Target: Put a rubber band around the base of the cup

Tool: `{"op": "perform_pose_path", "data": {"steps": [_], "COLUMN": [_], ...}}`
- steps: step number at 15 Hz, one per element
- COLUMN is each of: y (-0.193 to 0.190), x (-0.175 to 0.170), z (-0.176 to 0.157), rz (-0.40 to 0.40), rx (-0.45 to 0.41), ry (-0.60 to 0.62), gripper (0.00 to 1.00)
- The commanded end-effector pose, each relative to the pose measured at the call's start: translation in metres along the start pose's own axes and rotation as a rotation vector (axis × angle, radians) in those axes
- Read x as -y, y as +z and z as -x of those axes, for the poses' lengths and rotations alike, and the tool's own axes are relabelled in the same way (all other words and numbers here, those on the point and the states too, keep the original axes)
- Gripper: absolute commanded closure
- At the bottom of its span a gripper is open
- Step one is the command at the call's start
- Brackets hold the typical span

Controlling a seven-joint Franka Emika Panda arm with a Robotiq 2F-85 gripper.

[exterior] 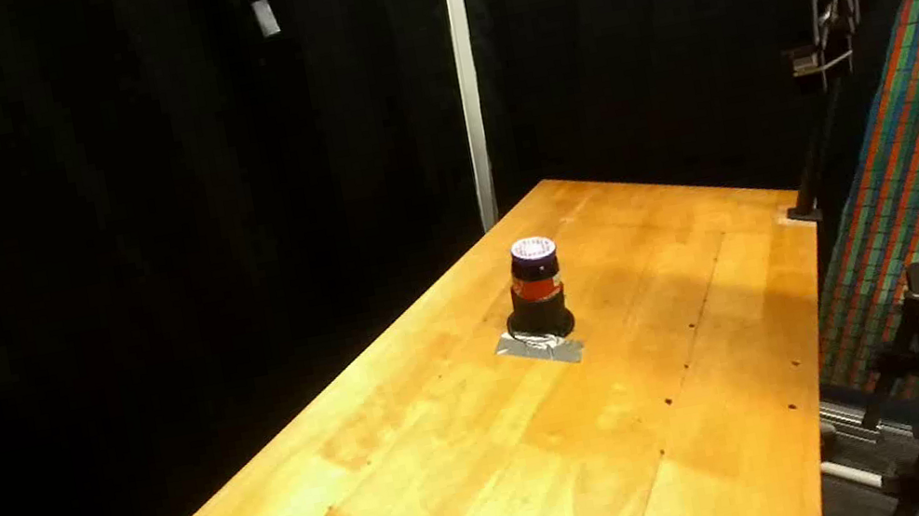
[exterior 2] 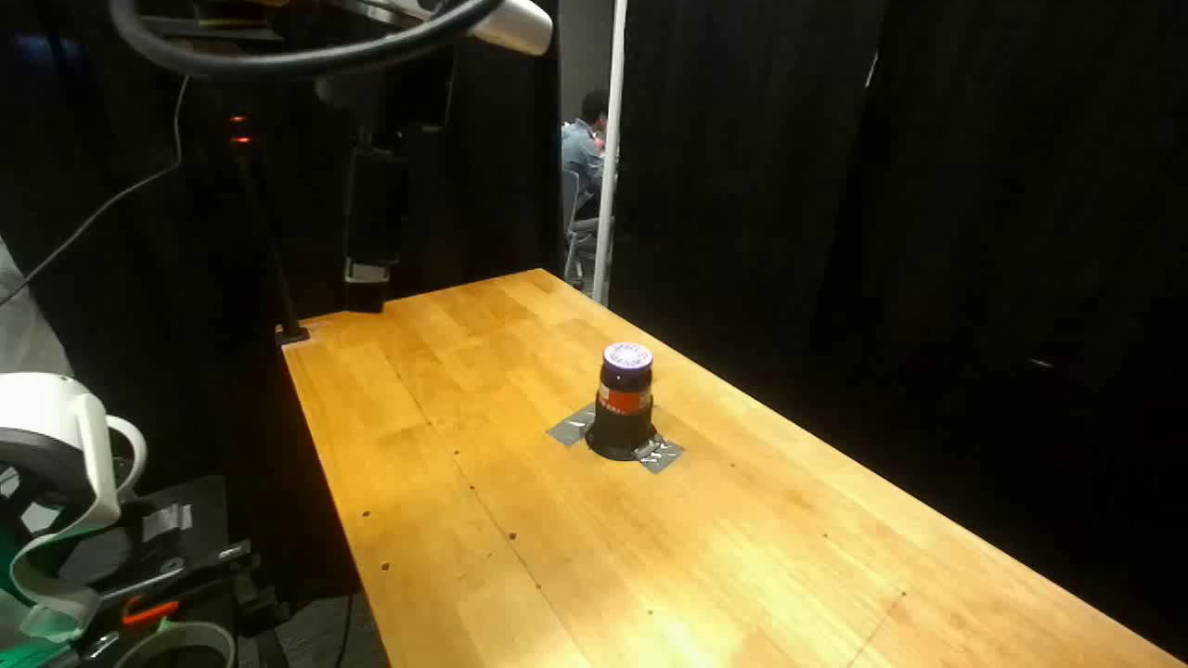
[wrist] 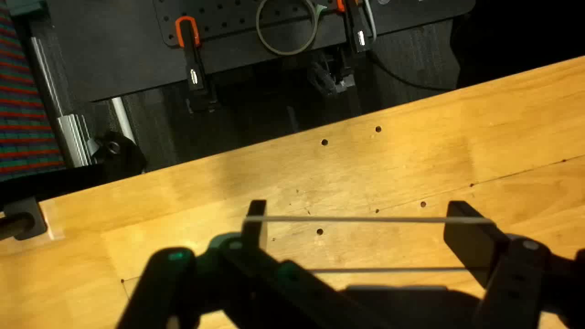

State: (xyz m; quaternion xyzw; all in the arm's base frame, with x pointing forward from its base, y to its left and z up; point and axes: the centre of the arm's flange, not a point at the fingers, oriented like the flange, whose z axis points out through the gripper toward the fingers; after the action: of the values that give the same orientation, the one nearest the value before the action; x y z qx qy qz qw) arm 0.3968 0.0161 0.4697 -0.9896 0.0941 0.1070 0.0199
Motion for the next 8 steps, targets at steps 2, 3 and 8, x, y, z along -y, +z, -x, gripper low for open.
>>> {"op": "perform_pose_path", "data": {"steps": [2,3,8], "y": [-0.002,-0.003,-0.01], "x": [0.0,0.0,0.01], "z": [0.0,0.0,-0.004], "rz": [-0.001,-0.001,0.023], "rx": [-0.005,-0.006,-0.039], "ry": [0.0,0.0,-0.021], "gripper": [0.0,0.0,0.0]}}
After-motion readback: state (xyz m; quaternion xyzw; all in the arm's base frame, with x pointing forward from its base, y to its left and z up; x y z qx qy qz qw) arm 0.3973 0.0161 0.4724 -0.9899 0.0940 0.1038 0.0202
